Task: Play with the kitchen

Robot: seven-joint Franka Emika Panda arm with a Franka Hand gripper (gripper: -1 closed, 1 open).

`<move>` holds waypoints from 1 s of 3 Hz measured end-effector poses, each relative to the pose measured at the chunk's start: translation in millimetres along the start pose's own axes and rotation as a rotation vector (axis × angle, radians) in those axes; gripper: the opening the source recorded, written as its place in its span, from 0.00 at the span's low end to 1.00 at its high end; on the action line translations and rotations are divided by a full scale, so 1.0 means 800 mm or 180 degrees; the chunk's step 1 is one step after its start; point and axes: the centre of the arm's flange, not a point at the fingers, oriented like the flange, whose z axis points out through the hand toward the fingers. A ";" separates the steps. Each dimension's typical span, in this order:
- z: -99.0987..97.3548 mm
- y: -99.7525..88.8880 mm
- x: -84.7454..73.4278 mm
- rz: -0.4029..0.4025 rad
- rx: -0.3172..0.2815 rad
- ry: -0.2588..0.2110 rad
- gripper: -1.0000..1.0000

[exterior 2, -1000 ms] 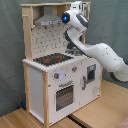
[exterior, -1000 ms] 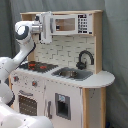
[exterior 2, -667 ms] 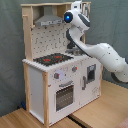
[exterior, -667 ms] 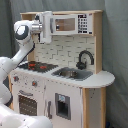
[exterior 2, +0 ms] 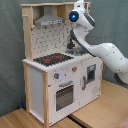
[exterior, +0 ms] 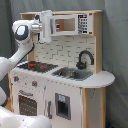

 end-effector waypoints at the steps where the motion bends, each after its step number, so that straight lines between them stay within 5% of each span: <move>1: 0.005 0.010 -0.013 -0.0065 0.0065 0.0067 0.00; 3: 0.014 0.027 -0.041 -0.0222 0.0193 0.0244 0.00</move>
